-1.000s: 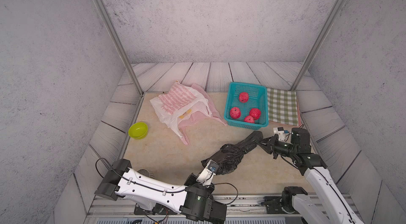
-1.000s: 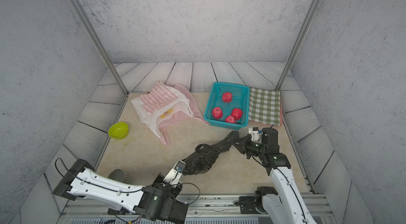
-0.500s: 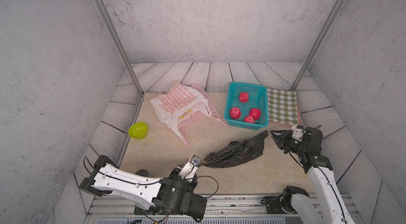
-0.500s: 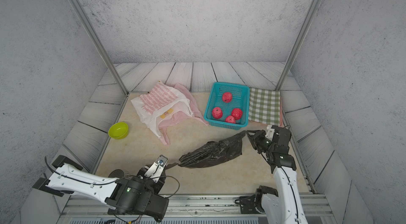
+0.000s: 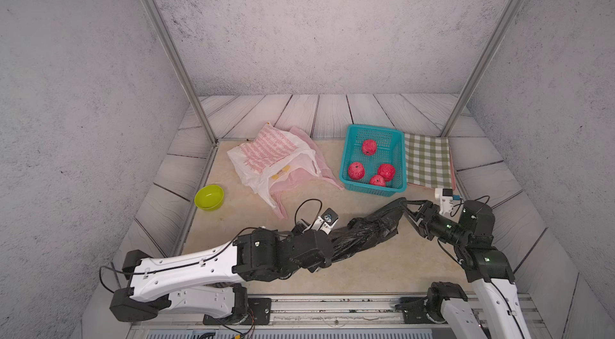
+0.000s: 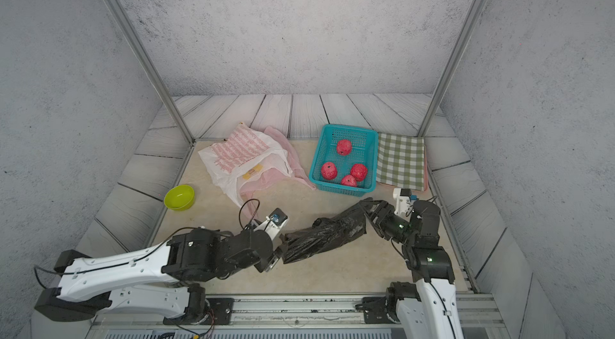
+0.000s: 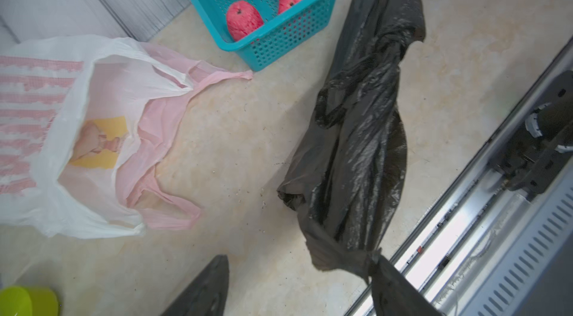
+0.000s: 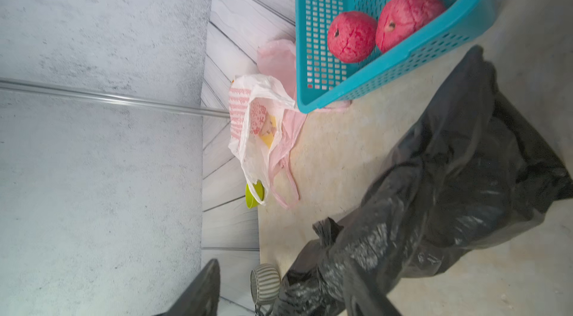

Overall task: Untie the knot of a plastic bag & take out the apple
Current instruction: Untie the plastic bag at the center of the board.

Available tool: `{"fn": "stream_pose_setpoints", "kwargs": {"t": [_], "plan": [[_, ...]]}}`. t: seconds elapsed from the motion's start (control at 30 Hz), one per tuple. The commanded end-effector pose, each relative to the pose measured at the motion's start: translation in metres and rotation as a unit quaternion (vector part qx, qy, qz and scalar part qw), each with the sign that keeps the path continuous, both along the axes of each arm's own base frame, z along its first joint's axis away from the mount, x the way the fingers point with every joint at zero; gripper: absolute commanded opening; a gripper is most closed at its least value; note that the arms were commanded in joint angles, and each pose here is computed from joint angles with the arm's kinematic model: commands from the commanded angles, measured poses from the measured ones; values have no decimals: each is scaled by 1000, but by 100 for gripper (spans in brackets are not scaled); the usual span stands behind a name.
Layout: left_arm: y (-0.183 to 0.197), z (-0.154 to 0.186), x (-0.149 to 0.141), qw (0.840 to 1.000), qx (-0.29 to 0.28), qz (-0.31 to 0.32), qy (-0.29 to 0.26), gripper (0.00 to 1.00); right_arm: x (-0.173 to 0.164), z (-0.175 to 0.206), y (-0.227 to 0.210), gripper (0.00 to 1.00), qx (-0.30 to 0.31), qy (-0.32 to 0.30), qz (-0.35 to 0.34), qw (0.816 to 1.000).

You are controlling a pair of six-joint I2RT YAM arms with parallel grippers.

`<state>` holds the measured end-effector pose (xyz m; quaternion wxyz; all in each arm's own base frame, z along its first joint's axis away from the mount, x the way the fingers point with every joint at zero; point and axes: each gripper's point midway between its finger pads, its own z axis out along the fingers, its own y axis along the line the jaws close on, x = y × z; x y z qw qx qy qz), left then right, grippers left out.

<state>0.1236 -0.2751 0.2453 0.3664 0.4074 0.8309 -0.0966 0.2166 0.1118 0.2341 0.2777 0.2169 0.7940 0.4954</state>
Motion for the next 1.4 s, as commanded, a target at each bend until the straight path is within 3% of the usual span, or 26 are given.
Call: {"fn": "stream_pose_setpoints", "kwargs": {"t": [0.0, 0.07, 0.13, 0.23, 0.33, 0.47, 0.63, 0.8, 0.9, 1.0, 1.1, 1.2, 1.37], "plan": [[-43, -13, -13, 992, 54, -116, 18, 77, -13, -18, 6, 64, -24, 22, 20, 999], [-52, -21, -10, 988, 88, -123, 21, 87, -16, -34, 8, 64, -35, 38, 30, 998], [-61, -22, -7, 988, 89, -126, 28, 99, -16, -48, 9, 64, -36, 53, 35, 997], [-74, -14, -1, 988, 58, -132, 47, 99, -13, -62, 10, 64, -38, 69, 41, 996], [-82, 9, -2, 979, -9, -146, 141, 99, -8, -67, 10, 64, -43, 72, 47, 995], [-87, 44, -20, 944, -113, -192, 242, 99, 1, -68, 10, 64, -51, 71, 50, 995], [-64, 26, -14, 956, -51, -144, 251, 99, 9, -74, 13, 64, -47, 78, 60, 994], [-41, -10, -11, 958, 10, -89, 272, 99, 10, -75, 12, 64, -56, 73, 61, 994], [-37, -15, -12, 956, 15, -81, 282, 99, 9, -76, 11, 64, -61, 71, 59, 994], [-44, -4, -16, 954, -28, -91, 284, 95, 6, -74, 11, 64, -62, 66, 64, 994], [-60, 18, -38, 924, -136, -152, 324, 99, 0, -67, 16, 63, -60, 53, 82, 993], [-66, 54, -58, 879, -233, -215, 357, 99, -8, -59, 20, 63, -72, 40, 102, 991], [-59, 74, -53, 881, -252, -211, 340, 99, -19, -27, 45, 63, -21, -15, 157, 987]]}}
